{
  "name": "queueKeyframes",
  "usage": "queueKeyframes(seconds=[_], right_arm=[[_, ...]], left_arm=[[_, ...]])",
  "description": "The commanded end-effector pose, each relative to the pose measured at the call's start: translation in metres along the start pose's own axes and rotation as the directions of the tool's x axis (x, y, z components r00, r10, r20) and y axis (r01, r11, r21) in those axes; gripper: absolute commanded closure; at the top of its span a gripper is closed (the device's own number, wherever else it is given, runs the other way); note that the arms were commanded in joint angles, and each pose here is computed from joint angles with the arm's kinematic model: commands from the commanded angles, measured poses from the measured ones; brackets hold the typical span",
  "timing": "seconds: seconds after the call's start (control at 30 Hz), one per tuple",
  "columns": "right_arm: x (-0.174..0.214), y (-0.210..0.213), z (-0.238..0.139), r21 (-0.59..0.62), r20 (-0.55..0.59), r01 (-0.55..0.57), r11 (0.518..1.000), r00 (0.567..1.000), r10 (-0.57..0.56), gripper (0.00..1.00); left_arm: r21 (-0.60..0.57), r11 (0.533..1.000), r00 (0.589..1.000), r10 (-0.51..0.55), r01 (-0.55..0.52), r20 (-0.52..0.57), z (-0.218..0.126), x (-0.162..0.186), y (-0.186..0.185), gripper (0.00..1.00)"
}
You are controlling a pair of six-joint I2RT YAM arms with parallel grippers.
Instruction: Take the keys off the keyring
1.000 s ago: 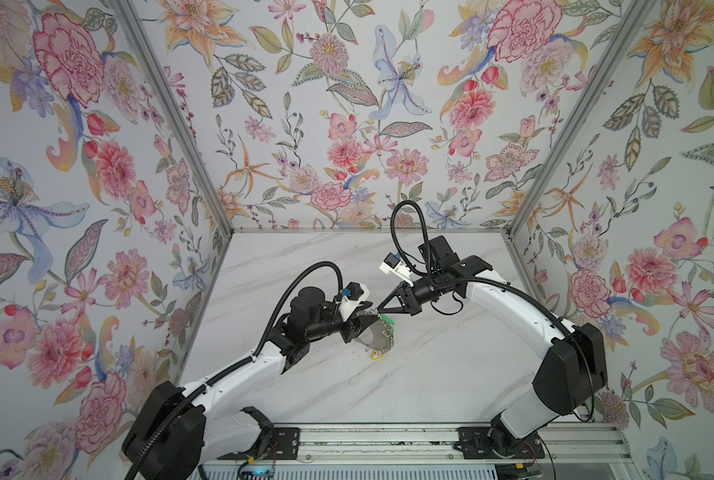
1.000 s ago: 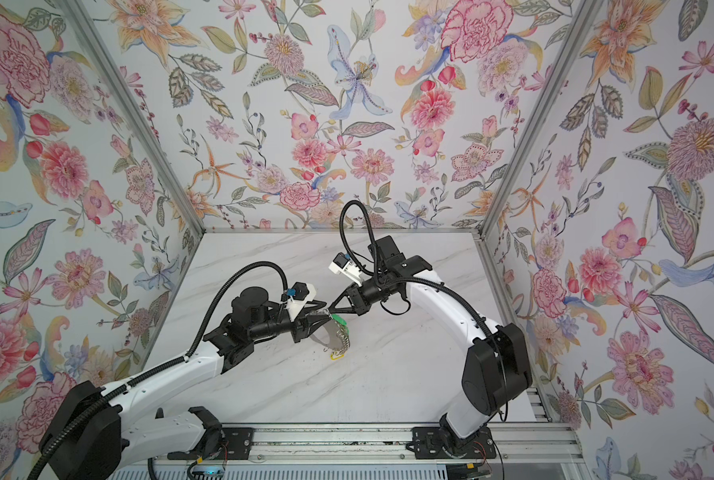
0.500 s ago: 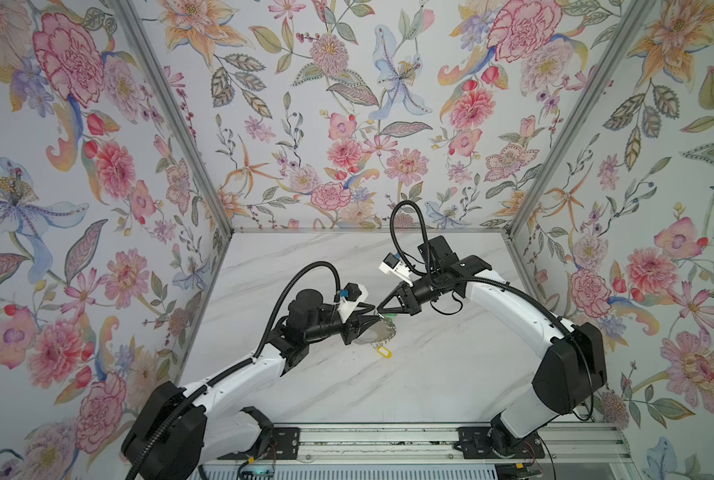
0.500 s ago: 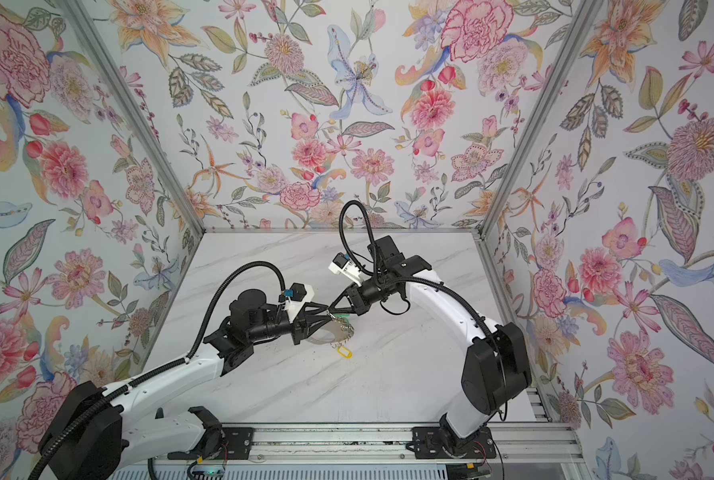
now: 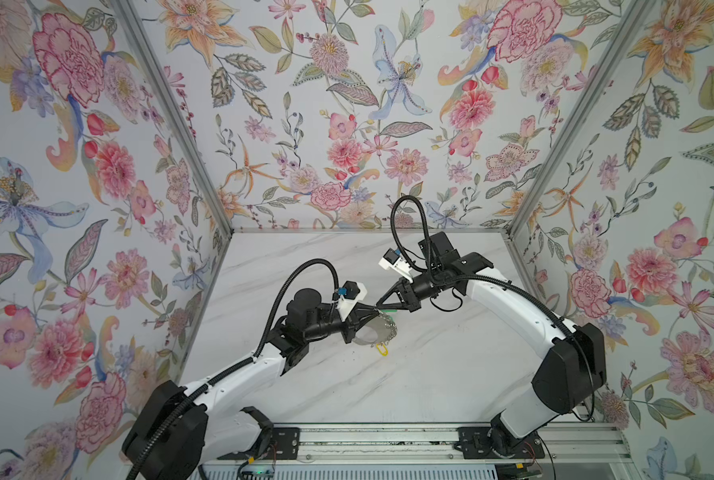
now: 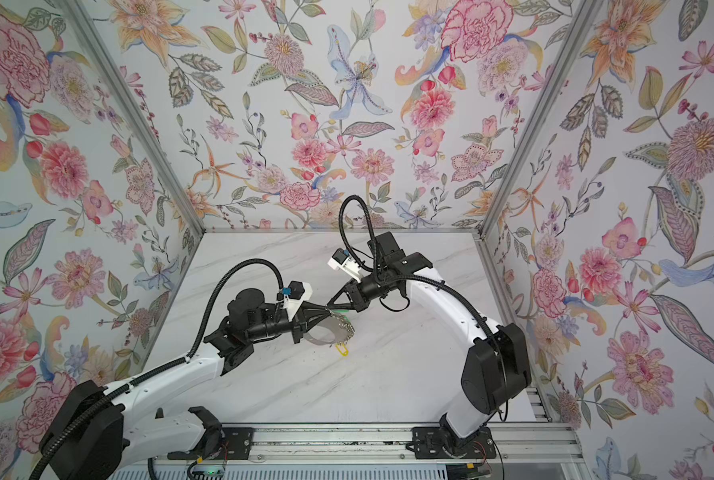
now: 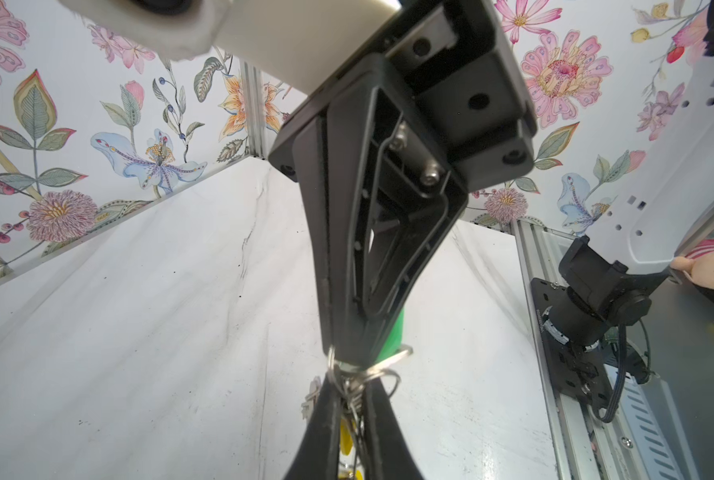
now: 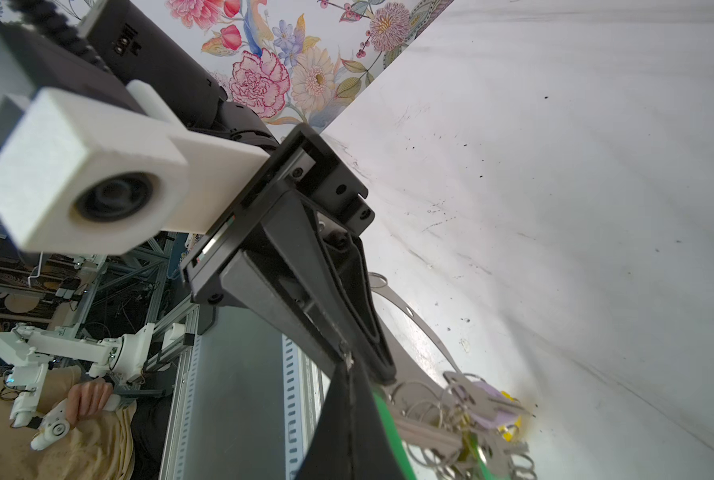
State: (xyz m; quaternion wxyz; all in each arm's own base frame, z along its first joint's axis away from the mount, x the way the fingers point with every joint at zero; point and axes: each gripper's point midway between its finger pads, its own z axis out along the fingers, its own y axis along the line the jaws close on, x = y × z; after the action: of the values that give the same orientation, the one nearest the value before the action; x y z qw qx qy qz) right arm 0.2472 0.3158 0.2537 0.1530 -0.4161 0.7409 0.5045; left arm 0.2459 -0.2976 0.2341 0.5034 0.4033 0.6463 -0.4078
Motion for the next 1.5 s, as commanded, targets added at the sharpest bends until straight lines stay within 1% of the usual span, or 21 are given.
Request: queueKeyframes(seconds=[0.0,0.13,0.33,0.6,0.73,0.97,1.17,1.27,1.4,1.47], right_arm=[[-0.012,0.002,-0.008,0.014,0.036,0.044,0.999,0.998,-0.045,1.0],[-0.015,0.004,-0.011,0.017,0.056,0.052,0.999,0.997,-0.053,1.0],[-0.013,0.005,-0.011,0.022,0.057,0.054,0.998,0.997,-0.055,1.0],[-0.013,0.005,-0.03,0.071,0.109,0.061,0.996,0.992,-0.069,1.0],[-0.003,0.0,-0.029,0.082,0.099,0.038,0.996,0.994,-0.046,1.0],[0.007,0.003,-0.019,0.088,0.069,0.035,0.995,0.997,-0.041,1.0],[-0.001,0.006,-0.021,0.092,0.081,0.057,0.994,0.995,-0.064,1.0],[-0.008,0.008,-0.023,0.095,0.089,0.07,0.993,0.993,-0.079,1.0],[-0.013,0.011,-0.021,0.09,0.09,0.083,0.993,0.992,-0.091,1.0],[-0.014,0.013,-0.02,0.084,0.089,0.09,0.992,0.991,-0.097,1.0]], left_arm=[[0.025,0.999,0.999,0.028,-0.029,0.033,-0.001,-0.005,-0.005,1.0],[0.019,0.999,0.999,0.026,-0.027,0.03,-0.002,-0.003,-0.005,1.0],[0.007,1.0,0.999,0.028,-0.028,0.037,-0.003,-0.005,-0.003,1.0],[-0.025,0.999,0.999,0.039,-0.038,0.028,-0.006,-0.002,0.0,1.0],[-0.053,0.997,0.998,0.052,-0.05,0.035,-0.009,-0.004,0.003,1.0],[-0.075,0.995,0.996,0.071,-0.067,0.046,-0.012,-0.01,0.005,1.0],[-0.054,0.997,0.997,0.059,-0.057,0.04,-0.009,-0.008,0.004,1.0],[-0.026,0.999,0.999,0.044,-0.044,0.014,-0.004,-0.002,0.002,0.96],[-0.007,1.0,1.0,0.03,-0.03,-0.002,-0.001,0.003,0.001,0.93],[-0.002,1.0,1.0,0.03,-0.031,-0.001,-0.001,0.002,0.0,0.89]])
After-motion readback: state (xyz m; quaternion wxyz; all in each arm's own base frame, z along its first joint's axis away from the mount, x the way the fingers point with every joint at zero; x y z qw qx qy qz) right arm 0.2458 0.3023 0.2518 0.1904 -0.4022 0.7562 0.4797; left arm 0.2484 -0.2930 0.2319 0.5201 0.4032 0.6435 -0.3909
